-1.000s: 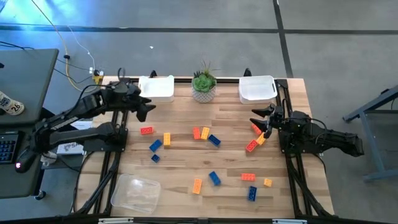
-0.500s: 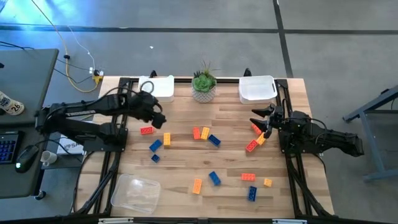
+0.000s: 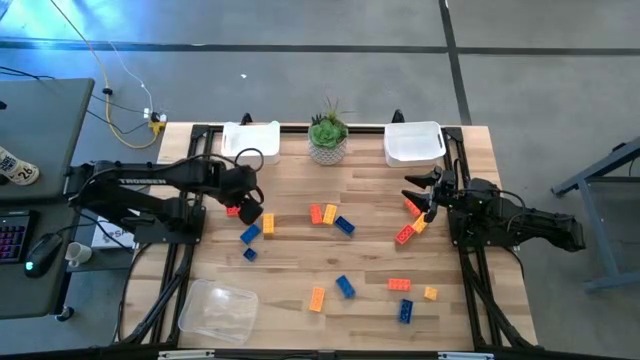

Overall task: Sort & place blocks by color
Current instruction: Put the orange game piece into the transparent bin

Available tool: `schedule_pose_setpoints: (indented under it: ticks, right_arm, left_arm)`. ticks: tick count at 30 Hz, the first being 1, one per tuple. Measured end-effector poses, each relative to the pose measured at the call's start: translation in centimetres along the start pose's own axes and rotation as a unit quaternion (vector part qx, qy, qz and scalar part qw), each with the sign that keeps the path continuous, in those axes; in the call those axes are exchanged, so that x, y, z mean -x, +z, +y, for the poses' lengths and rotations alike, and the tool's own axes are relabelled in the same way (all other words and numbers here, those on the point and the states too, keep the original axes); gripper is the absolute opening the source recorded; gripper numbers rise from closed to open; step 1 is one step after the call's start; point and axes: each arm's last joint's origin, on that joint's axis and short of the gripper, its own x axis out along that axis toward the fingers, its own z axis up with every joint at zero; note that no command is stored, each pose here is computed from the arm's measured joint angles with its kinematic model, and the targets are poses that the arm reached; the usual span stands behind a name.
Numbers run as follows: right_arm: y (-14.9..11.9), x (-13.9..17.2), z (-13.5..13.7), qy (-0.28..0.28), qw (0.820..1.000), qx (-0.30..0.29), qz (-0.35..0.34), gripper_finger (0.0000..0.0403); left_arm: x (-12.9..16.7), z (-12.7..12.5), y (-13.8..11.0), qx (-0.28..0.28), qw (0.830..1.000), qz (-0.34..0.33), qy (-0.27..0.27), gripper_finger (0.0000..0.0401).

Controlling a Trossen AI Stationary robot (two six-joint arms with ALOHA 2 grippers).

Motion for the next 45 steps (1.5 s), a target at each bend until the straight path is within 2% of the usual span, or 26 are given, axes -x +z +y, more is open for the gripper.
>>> schedule_pose_setpoints:
  ticks: [6, 15, 27, 37, 45]
  right_arm:
    - [0.0, 0.0, 0.0, 0.0, 1.0, 0.0, 0.0, 0.0263]
    - [0.0, 0.0, 0.0, 0.0, 1.0, 0.0, 0.0, 0.0263]
    - [0.0, 0.0, 0.0, 0.0, 1.0, 0.0, 0.0, 0.0263]
    - [0.0, 0.0, 0.0, 0.0, 1.0, 0.0, 0.0, 0.0263]
    - [0.0, 0.0, 0.0, 0.0, 1.0, 0.0, 0.0, 0.0263]
  left_arm:
    - [-1.3, 0.8, -0.5, -0.047, 0.992, 0.107, 0.038, 0.0218]
    - [-4.2, 0.6, 0.2, -0.123, 0.972, 0.182, 0.08, 0.0218]
    - [-6.9, 0.7, 0.6, -0.194, 0.942, 0.234, 0.139, 0.0218]
    - [-8.5, 1.7, 1.3, -0.193, 0.931, 0.271, 0.148, 0.0218]
    - [-9.0, 1.8, 1.5, -0.21, 0.929, 0.276, 0.128, 0.0218]
